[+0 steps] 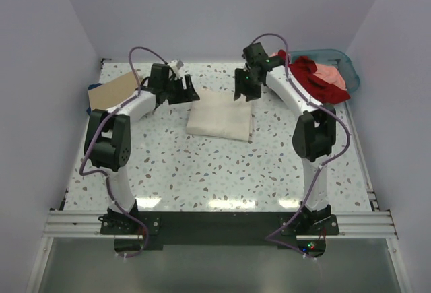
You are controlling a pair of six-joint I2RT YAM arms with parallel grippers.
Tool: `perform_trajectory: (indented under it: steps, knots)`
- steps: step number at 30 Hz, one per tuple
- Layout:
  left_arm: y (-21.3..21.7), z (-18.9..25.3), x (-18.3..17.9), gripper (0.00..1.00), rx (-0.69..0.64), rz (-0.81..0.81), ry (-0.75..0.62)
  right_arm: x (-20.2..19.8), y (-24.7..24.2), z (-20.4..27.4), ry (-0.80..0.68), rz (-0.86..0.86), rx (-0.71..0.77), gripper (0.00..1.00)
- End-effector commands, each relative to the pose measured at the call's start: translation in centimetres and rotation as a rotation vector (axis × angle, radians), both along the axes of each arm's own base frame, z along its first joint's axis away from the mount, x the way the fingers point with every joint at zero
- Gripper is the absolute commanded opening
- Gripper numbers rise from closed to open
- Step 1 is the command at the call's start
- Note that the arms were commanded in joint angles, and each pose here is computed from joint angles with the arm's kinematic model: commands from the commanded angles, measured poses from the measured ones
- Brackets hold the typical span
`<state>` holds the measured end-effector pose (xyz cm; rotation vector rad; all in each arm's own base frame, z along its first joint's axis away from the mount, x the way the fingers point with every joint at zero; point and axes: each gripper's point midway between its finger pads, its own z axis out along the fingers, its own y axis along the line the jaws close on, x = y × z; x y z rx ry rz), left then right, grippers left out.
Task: Fold and stack the t-shirts
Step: Fold the tshirt, then neatly place the folded tshirt to the corner
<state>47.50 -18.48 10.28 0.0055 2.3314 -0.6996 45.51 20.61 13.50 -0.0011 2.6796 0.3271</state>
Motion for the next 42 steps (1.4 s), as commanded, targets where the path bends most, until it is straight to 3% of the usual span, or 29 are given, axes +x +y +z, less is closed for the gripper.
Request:
perform_trajectory:
  steps: [1, 5, 10, 21, 31, 42]
  knots:
    - [-1.1, 2.8, -0.1, 0.75, -0.08, -0.066, -0.099, -2.6, 3.6, 0.0, 0.026, 0.072, 0.073, 0.52]
    - [-1.6, 1.5, -1.2, 0.75, -0.121, -0.08, -0.059, -5.0, 5.9, -2.4, 0.112, 0.106, 0.134, 0.41]
    - [-1.8, -0.2, -1.8, 0.75, -0.136, -0.079, -0.004, -6.2, 7.1, -4.5, 0.175, 0.119, 0.183, 0.36]
    - [-1.6, -3.3, -2.5, 0.76, -0.143, -0.036, 0.091, -7.0, 5.1, -10.8, 0.267, 0.095, 0.048, 0.34]
    - [-1.9, -5.3, -2.2, 0.77, -0.158, -0.031, 0.117, -7.1, 4.7, -11.5, 0.279, 0.094, 0.027, 0.36]
    - [-2.2, -9.8, -4.9, 0.77, -0.132, -0.038, 0.219, -7.2, 4.8, -10.9, 0.273, 0.094, 0.037, 0.38]
